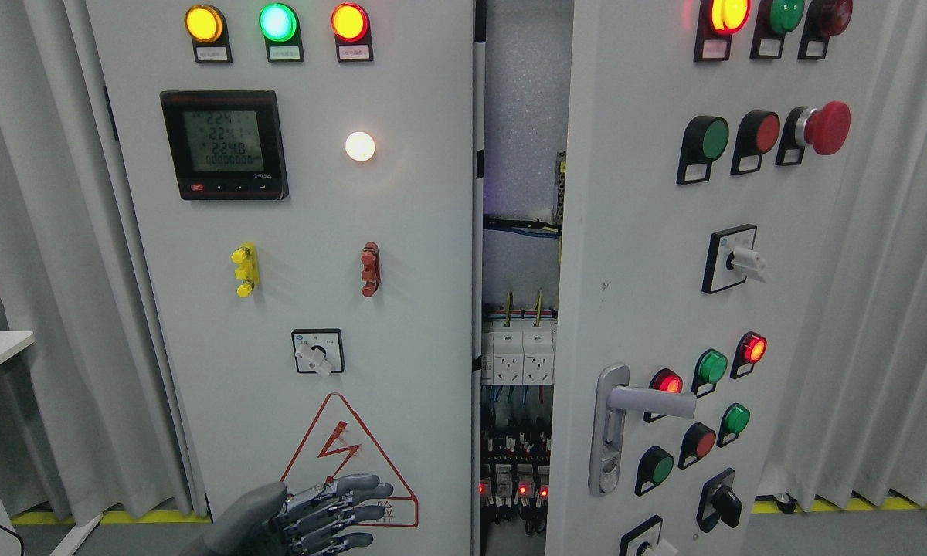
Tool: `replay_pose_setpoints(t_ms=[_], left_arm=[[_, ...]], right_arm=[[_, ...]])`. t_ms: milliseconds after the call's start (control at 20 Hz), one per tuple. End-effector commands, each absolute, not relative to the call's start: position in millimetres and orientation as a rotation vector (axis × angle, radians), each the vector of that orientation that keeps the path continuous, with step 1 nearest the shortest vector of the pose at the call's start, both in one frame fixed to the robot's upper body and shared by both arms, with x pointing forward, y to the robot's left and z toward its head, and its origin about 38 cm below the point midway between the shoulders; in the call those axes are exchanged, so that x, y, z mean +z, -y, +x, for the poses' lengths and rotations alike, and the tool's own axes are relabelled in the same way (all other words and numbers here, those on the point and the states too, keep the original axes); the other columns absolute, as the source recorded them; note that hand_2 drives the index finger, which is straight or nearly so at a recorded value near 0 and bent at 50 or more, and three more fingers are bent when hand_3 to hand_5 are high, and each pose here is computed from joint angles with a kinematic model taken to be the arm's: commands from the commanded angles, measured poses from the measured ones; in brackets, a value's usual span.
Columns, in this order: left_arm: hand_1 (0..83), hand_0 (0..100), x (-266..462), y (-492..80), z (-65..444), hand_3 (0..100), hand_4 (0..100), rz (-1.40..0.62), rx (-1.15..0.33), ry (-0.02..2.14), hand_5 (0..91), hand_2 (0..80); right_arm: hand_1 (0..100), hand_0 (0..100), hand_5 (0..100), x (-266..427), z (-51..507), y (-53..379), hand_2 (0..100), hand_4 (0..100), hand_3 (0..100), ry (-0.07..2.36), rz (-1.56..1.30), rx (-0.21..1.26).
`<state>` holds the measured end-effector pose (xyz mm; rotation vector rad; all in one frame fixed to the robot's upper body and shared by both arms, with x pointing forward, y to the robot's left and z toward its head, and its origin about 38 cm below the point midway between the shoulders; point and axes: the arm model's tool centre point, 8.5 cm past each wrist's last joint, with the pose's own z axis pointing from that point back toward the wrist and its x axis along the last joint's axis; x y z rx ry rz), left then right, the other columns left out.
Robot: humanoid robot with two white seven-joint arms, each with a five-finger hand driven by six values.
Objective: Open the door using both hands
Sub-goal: 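Raise the left hand toward the gap between the cabinet doors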
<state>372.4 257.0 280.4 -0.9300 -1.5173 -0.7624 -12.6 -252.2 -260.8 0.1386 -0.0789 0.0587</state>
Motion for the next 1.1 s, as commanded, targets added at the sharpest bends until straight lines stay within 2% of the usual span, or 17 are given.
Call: replay_pose_setpoints(t_ms=[0, 751, 1051], left_arm=[[0.0, 30, 340.2, -249.5, 392.4, 3, 4, -1.014, -0.795, 1.568, 0.0, 2.7], [0.0, 30, 432.9, -220.5, 447.8, 3, 4, -1.224, -0.718, 1.560, 0.0, 2.8], [0.0, 30, 434.1, -187.4, 468.2, 3, 4, -1.286, -0.737, 1.439, 0.0, 2.8]], right_arm=[[0, 22, 0, -260.0, -20.3, 255.7, 0, 0, 0, 0.057, 0.132, 0.056], [0, 22, 0, -260.0, -20.3, 255.7, 0, 0, 0, 0.057, 0.132, 0.056], [0, 22, 0, -260.0, -20.9, 255.8, 0, 0, 0, 0.055, 0.131, 0.056]])
